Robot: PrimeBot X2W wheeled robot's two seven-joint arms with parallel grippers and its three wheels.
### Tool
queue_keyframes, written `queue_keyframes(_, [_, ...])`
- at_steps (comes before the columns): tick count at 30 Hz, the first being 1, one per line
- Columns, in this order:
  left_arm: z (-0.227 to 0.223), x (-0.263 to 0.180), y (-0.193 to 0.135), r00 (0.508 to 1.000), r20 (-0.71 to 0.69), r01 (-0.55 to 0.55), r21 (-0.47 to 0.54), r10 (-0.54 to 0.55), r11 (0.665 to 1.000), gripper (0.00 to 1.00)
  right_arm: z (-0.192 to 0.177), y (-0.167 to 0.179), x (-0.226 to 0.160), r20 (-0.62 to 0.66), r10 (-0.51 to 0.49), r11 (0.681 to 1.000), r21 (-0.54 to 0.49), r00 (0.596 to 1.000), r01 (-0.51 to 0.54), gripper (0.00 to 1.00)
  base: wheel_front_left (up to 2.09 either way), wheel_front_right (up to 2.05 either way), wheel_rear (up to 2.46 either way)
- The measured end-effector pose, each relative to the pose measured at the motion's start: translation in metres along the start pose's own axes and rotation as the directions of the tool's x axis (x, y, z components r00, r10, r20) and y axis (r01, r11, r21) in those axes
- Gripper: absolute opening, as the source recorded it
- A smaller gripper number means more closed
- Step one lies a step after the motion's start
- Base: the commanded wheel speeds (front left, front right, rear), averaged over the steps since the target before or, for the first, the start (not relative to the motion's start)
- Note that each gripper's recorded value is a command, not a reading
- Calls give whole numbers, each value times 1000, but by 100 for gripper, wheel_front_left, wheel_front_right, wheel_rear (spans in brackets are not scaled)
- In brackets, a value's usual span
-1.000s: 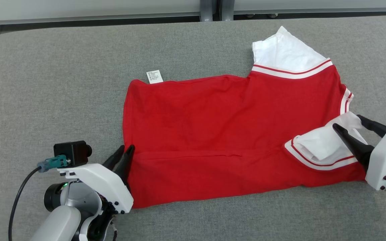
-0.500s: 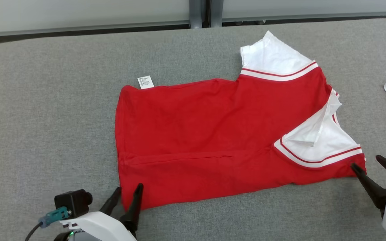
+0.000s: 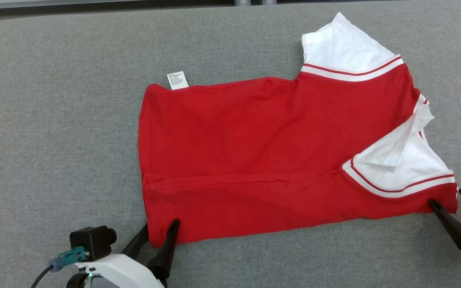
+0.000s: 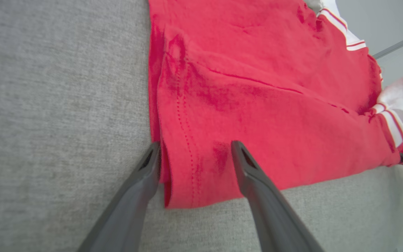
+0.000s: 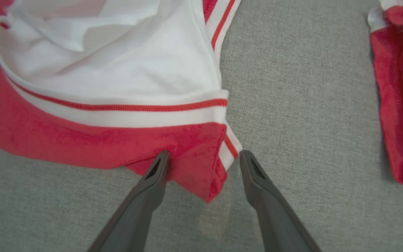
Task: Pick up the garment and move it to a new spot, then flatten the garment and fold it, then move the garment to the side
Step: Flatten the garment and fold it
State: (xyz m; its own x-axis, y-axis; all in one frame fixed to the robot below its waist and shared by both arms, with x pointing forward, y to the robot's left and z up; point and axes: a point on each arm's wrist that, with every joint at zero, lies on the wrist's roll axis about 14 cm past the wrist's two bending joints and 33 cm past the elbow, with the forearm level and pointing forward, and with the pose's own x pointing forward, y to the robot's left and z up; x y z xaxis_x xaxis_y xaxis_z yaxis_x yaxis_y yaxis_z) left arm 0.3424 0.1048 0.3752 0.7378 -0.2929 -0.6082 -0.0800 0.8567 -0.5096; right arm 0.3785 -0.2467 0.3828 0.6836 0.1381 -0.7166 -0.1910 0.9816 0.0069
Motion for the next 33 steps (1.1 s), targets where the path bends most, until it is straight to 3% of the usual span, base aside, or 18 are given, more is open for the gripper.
queue_keyframes(8, [-4, -1, 2, 1000, -26, 1, -3, -1, 1000, 100, -9, 1, 12, -57, 7, 1000, 0, 998, -7, 100, 0, 0, 0])
queue_keyframes(9, [-4, 0, 2, 1000, -28, 2, -3, -2, 1000, 50, -9, 2, 13, -59, 14, 1000, 5, 998, -13, 100, 0, 0, 0])
queue_keyframes(10, [-5, 1, 1, 999, -32, 9, 0, -9, 1000, 32, -9, 4, 15, -62, 19, 1000, 11, 998, -19, 100, 0, 0, 0])
queue_keyframes(11, [-5, 1, 1, 999, -37, 12, 5, -12, 1000, 0, -9, 6, 16, -67, 28, 1000, 16, 997, -27, 100, 0, 0, 0])
queue_keyframes(12, [-5, 2, 1, 999, -39, 17, 9, -17, 1000, 0, -10, 9, 17, -71, 38, 999, 19, 997, -37, 91, 0, 0, 0])
queue_keyframes(13, [-5, 2, 2, 999, -41, 16, 13, -16, 1000, 0, -10, 12, 17, -71, 51, 998, 25, 996, -49, 45, 0, 0, 0])
queue_keyframes(15, [-5, 2, 4, 999, -42, 15, 18, -14, 1000, 0, -8, 17, 17, -67, 70, 997, 41, 995, -67, 0, 0, 0, 0])
queue_keyframes(26, [7, -38, -3, 999, 15, 50, 35, -51, 998, 0, -3, 3, -25, -34, 61, 995, 86, 998, -58, 0, 0, 0, 0])
queue_keyframes(33, [-12, -61, -14, 997, -27, 70, -15, -70, 997, 0, -30, -1, -47, -122, 61, 991, 127, 991, -46, 0, 0, 0, 0])
